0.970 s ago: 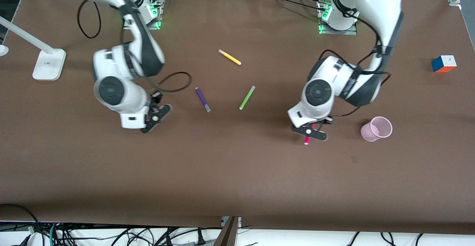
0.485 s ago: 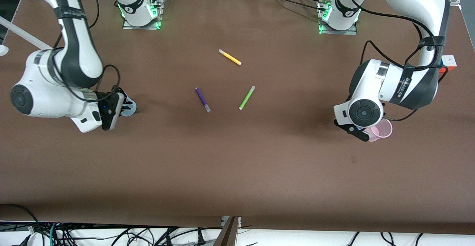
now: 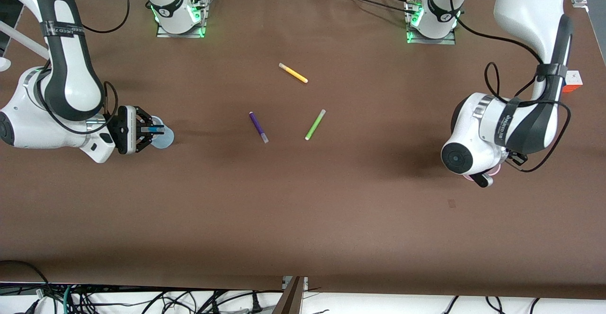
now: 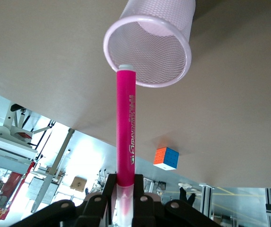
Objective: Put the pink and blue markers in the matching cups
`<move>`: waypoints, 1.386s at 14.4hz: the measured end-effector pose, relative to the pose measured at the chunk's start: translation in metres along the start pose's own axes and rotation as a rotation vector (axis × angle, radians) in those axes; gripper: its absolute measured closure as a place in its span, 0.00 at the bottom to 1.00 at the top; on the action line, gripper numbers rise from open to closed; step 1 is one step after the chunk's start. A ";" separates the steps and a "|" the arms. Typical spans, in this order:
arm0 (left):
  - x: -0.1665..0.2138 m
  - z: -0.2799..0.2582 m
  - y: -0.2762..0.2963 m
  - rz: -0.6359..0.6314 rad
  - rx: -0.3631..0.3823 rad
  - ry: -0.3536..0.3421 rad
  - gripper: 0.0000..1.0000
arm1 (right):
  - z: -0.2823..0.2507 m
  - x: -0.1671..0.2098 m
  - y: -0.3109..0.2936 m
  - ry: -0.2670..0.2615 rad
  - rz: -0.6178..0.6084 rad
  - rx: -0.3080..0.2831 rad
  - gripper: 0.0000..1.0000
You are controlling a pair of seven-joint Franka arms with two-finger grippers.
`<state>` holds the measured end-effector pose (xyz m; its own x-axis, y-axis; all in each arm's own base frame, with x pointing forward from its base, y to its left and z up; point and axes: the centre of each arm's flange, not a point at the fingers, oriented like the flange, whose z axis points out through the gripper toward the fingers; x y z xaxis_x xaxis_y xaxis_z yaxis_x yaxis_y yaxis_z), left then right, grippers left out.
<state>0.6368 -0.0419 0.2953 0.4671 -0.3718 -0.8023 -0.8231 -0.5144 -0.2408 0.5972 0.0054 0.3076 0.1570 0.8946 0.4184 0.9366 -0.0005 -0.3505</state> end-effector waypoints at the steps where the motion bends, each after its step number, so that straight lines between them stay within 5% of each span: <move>1: 0.009 0.007 0.003 0.014 -0.003 -0.012 0.82 | 0.003 -0.009 -0.002 0.010 -0.010 0.005 0.84; 4: 0.024 0.016 0.007 0.034 0.009 -0.018 0.78 | 0.002 -0.022 -0.004 0.021 -0.002 0.003 0.79; 7: 0.021 0.012 0.001 0.022 0.032 -0.019 0.48 | -0.012 -0.027 -0.004 0.027 0.095 -0.016 0.48; 11: 0.008 -0.001 -0.013 -0.021 0.016 0.021 0.08 | -0.059 -0.002 -0.003 0.008 0.378 -0.047 0.06; 12: -0.002 -0.009 -0.019 -0.046 -0.030 0.067 0.00 | -0.071 0.004 -0.004 -0.023 0.467 -0.056 0.00; 17: -0.093 -0.044 -0.059 -0.191 -0.391 0.402 0.00 | -0.121 0.034 -0.013 -0.158 0.929 -0.128 0.00; 20: -0.148 -0.063 -0.085 -0.275 -0.525 0.623 0.00 | -0.120 0.062 -0.020 -0.265 1.172 -0.180 0.00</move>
<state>0.6576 0.0080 0.4686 0.8468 -0.4588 -0.2689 -0.4701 -0.8822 0.0248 0.6259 0.0074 0.4407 0.8889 0.3734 -0.2656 0.3027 -0.9137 -0.2713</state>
